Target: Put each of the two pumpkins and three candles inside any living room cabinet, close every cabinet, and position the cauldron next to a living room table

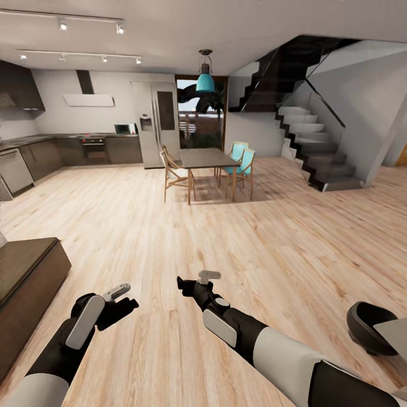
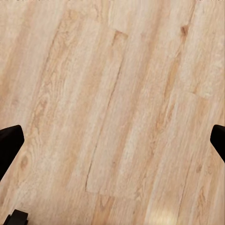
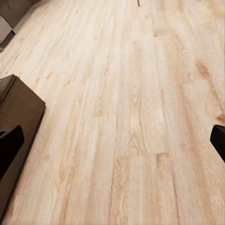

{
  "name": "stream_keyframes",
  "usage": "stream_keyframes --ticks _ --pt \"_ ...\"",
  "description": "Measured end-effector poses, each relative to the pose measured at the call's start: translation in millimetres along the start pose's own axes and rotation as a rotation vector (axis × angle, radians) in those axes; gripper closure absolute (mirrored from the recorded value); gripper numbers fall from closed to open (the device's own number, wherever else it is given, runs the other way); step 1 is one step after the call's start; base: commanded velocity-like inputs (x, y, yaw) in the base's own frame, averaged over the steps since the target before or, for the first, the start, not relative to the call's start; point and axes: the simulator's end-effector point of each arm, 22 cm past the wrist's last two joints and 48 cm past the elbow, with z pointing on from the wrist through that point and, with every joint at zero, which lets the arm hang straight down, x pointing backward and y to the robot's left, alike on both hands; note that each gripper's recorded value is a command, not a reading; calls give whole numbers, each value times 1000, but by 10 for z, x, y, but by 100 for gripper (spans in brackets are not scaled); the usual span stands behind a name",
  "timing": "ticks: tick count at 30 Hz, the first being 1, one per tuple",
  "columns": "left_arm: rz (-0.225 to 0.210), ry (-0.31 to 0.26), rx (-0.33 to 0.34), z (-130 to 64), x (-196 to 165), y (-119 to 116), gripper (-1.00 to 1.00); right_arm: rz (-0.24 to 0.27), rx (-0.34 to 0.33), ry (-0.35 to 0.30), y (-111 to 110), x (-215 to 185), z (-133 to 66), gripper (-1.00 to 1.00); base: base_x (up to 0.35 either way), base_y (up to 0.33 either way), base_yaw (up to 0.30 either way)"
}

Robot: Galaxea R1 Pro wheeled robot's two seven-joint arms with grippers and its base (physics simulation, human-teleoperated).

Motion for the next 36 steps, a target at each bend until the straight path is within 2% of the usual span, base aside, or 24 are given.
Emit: stream_keyframes --ticks 36 --pt "3 -48 29 241 66 38 -100 -24 -14 -50 -82 166 77 -100 0 0 62"
